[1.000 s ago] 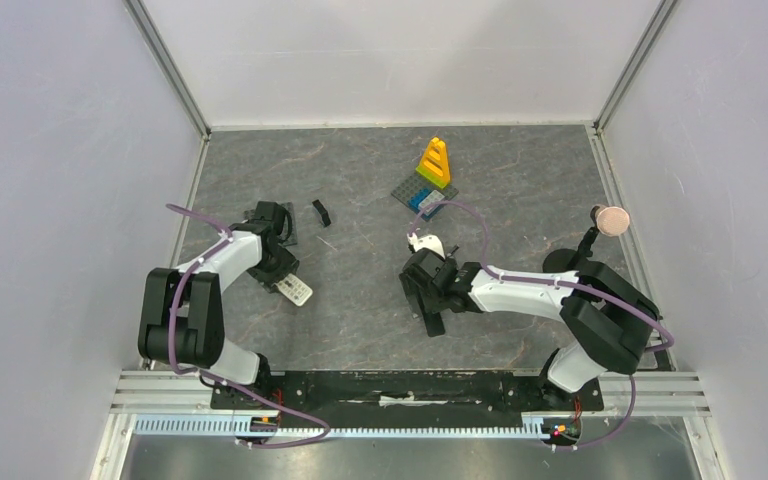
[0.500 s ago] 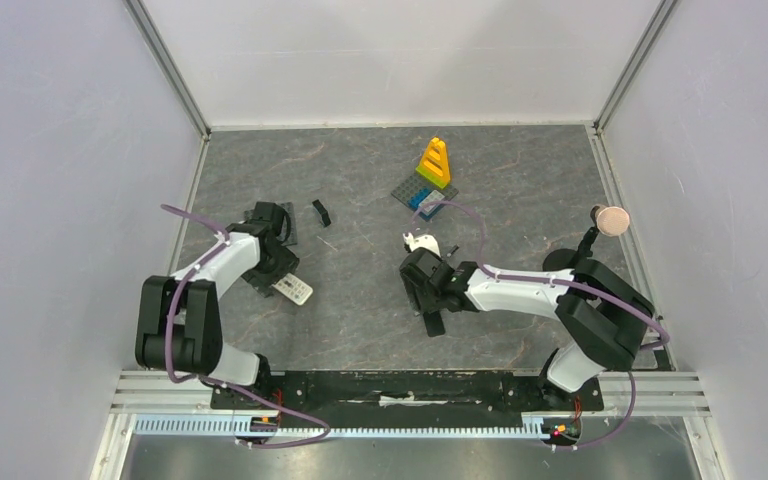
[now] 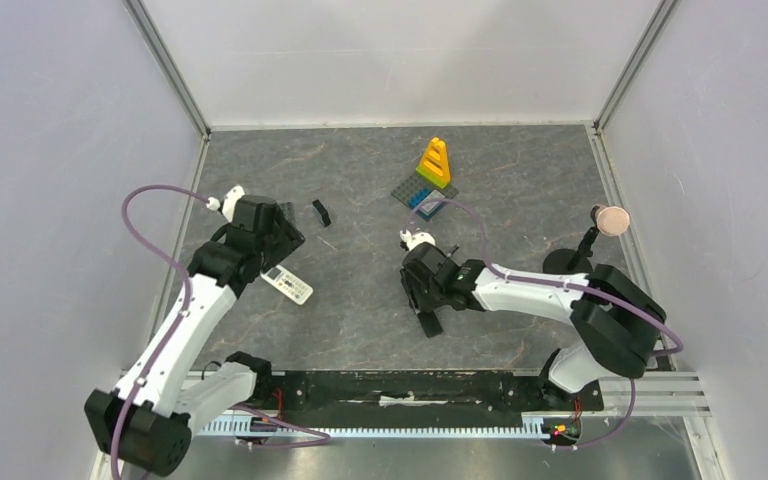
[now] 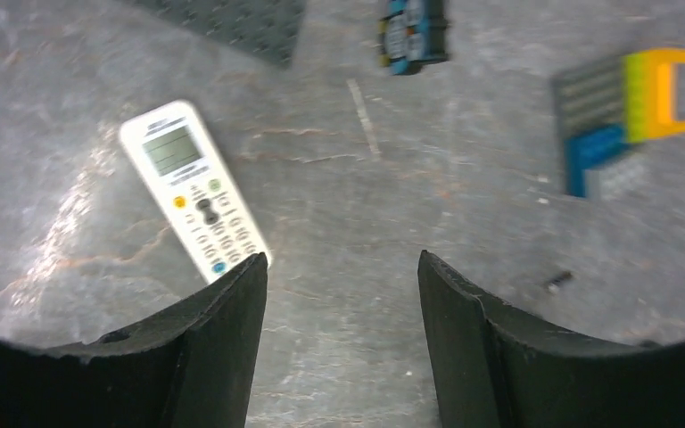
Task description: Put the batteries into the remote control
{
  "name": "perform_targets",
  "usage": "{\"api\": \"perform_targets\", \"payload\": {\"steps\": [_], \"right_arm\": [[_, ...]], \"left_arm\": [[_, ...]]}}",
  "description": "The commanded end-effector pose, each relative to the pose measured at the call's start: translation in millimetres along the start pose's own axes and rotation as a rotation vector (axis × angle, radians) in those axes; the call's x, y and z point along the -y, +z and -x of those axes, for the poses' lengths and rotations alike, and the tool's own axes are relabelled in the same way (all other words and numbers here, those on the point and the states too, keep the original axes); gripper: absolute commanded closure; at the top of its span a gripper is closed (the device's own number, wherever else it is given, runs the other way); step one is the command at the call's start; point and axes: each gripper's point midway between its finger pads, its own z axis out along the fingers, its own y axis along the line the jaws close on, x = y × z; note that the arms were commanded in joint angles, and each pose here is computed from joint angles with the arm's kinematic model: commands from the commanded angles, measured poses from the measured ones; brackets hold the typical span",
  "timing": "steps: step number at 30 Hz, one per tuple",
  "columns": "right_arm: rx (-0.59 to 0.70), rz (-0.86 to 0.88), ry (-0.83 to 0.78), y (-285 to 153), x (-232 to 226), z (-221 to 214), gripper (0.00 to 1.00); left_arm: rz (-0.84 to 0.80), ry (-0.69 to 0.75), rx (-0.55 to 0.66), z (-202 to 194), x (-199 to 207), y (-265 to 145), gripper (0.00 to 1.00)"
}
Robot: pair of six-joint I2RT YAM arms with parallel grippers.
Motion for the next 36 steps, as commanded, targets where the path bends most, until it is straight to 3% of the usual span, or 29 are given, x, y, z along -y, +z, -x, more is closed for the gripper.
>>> {"api": "perform_targets", "payload": {"steps": [1, 9, 17, 25, 36], "right_arm": [[0.154, 0.179, -0.036, -39.2, -36.2, 54.6, 0.74], [0.332, 0.422, -0.102, -108.5, -74.3, 100.2, 0.74], [0.417, 0.643, -0.150, -148.2, -104.0, 107.3, 0.74], [0.419, 0.655, -0.138, -147.9, -107.1, 109.5, 0.74], [0.355, 0.604, -0.116, -125.6, -103.0, 101.7, 0.74]], "left_arm": [[-0.270, 0.104, -0.026, 0.5, 44.1, -25.1, 0.32], [-0.759, 0.195, -0.160, -43.9, 100.4, -63.4, 0.32], [-0.990, 0.204, -0.228, -73.6, 124.1, -89.3, 0.32], [-0.977, 0.086, -0.295, -86.2, 128.3, -76.5, 0.32], [-0.916, -0.125, -0.132, -57.0, 117.8, -69.6, 0.31]]}}
